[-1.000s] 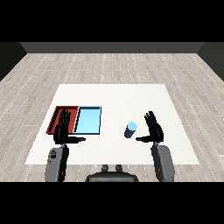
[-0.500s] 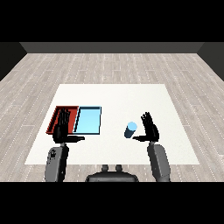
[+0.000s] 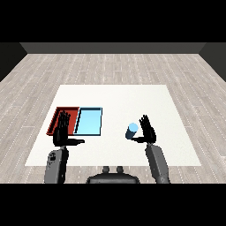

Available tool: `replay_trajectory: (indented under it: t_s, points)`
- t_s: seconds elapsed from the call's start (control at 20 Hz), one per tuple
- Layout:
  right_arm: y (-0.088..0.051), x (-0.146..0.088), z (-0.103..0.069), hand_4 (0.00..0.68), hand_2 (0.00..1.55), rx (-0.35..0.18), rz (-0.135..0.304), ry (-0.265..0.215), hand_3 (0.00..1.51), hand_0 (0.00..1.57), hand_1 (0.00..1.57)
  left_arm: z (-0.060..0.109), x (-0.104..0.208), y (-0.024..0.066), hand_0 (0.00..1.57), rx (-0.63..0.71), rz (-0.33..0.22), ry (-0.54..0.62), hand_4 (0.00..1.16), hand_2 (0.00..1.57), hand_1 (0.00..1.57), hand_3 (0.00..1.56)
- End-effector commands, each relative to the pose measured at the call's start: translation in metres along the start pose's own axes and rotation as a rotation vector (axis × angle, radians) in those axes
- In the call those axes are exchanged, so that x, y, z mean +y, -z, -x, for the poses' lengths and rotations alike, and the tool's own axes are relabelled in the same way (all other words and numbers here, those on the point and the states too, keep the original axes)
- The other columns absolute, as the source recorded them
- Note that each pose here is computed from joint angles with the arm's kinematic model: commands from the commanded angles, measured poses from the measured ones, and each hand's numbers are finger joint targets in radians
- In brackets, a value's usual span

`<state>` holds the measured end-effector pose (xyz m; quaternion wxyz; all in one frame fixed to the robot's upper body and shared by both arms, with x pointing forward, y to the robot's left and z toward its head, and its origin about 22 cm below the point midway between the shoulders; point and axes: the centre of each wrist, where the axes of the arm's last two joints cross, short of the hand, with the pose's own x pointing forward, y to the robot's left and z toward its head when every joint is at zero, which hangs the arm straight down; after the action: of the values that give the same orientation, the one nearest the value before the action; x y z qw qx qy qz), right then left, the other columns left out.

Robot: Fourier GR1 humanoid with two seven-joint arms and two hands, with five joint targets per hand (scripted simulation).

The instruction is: Pick the blue can and put it in the blue box

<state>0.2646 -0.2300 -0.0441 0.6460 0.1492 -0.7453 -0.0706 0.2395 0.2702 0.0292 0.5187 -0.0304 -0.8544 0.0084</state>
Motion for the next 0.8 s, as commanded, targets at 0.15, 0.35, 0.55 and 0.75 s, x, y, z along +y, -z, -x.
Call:
replay_trajectory:
  t_s: [0.15, 0.35, 0.55, 0.75]
  points:
    - [0.011, 0.016, 0.019, 0.0, 0.0, 0.034, -0.008, 0.019, 0.0, 0.0, 0.0, 0.008, -0.025, 0.0224, 0.0, 0.008, 0.0, -0.009, 0.0, 0.0, 0.0, 0.0]
    - [0.02, 0.014, 0.025, 0.0, 0.0, 0.024, -0.008, 0.03, 0.0, 0.0, 0.0, 0.0, 0.002, 0.0049, 0.0, 0.01, -0.011, -0.017, 0.0, 0.0, 0.0, 0.0]
    - [0.019, 0.017, 0.026, 0.0, 0.0, 0.045, -0.011, 0.032, 0.0, 0.0, 0.0, 0.011, 0.001, 0.0084, 0.0, -0.002, -0.025, -0.016, 0.0, 0.0, 0.0, 0.0]
    - [0.005, 0.021, 0.04, 0.0, 0.0, 0.059, -0.027, 0.036, 0.0, 0.0, 0.0, -0.006, -0.003, -0.0096, 0.0, -0.003, -0.011, -0.017, 0.0, 0.0, 0.0, 0.0]
